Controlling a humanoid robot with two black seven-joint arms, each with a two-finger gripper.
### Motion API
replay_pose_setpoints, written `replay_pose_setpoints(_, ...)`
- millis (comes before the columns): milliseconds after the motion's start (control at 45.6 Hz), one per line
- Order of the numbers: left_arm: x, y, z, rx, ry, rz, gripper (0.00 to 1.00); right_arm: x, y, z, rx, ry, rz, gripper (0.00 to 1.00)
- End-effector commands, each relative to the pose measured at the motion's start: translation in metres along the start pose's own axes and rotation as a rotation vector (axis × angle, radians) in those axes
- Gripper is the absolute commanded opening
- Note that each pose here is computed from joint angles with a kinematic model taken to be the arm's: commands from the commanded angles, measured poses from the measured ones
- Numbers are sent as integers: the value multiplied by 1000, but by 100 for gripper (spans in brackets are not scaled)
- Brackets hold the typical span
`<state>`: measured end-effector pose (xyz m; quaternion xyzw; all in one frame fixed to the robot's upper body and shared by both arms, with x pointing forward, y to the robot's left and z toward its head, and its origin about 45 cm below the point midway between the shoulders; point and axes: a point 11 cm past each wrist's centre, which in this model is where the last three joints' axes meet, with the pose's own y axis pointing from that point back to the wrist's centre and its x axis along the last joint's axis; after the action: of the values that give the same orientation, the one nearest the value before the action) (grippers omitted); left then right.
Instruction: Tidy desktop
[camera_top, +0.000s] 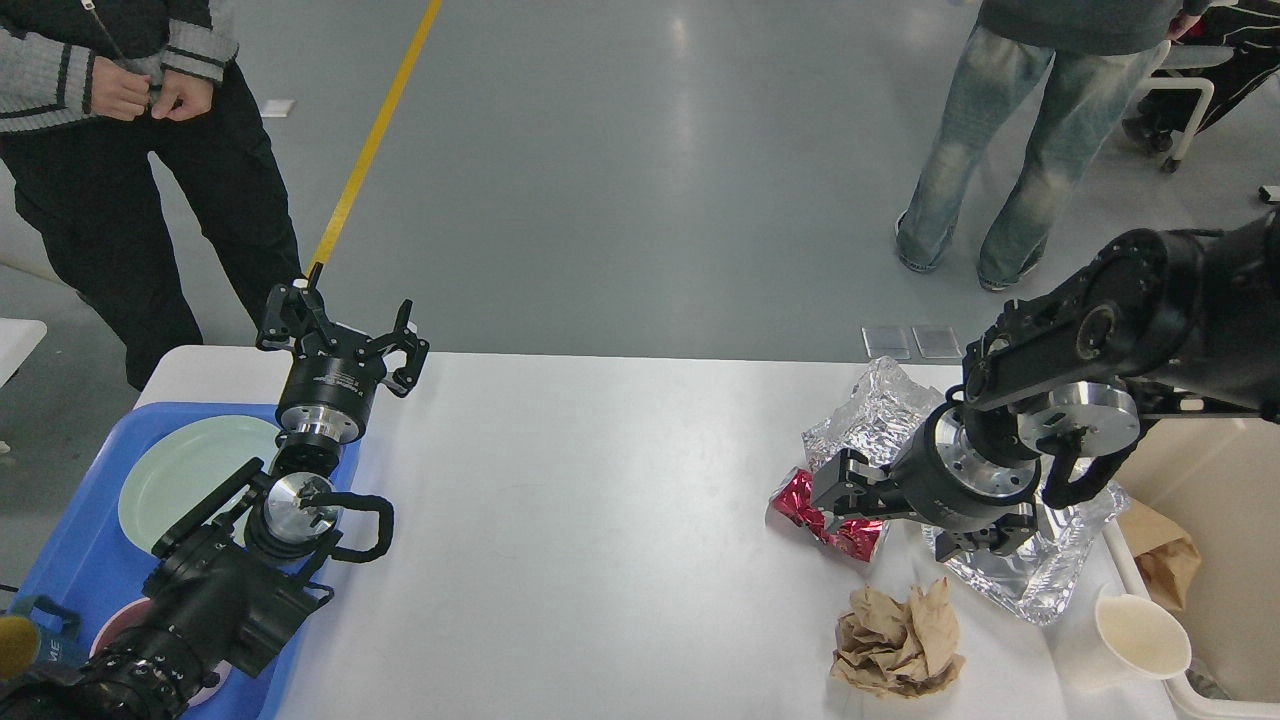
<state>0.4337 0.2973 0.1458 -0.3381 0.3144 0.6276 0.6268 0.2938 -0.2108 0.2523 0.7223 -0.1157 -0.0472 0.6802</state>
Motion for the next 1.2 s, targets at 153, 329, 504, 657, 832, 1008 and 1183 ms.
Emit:
replay_pose_setpoints(153,0,0,0,0,0,0,97,0,1,-2,11,-4,6,100)
replay_pose_setpoints(329,0,0,0,0,0,0,97,5,9,0,29,-25,23,100)
replay_pose_setpoints(504,0,0,-1,1,1,0,97,5,13,9,52,-73,17,100)
replay_pose_setpoints(657,0,0,-1,2,1,0,97,9,16,14,69,-102,27,100)
replay_pose_setpoints(832,0,0,-1,2,1,0,97,13,16,16,66,-111,59,100)
replay_pose_setpoints(1008,0,0,-1,1,1,0,97,17,15,30,66,-160,74,100)
replay_pose_setpoints(1183,0,0,-1,1,1,0,97,19,6,55,13,-208,104,100)
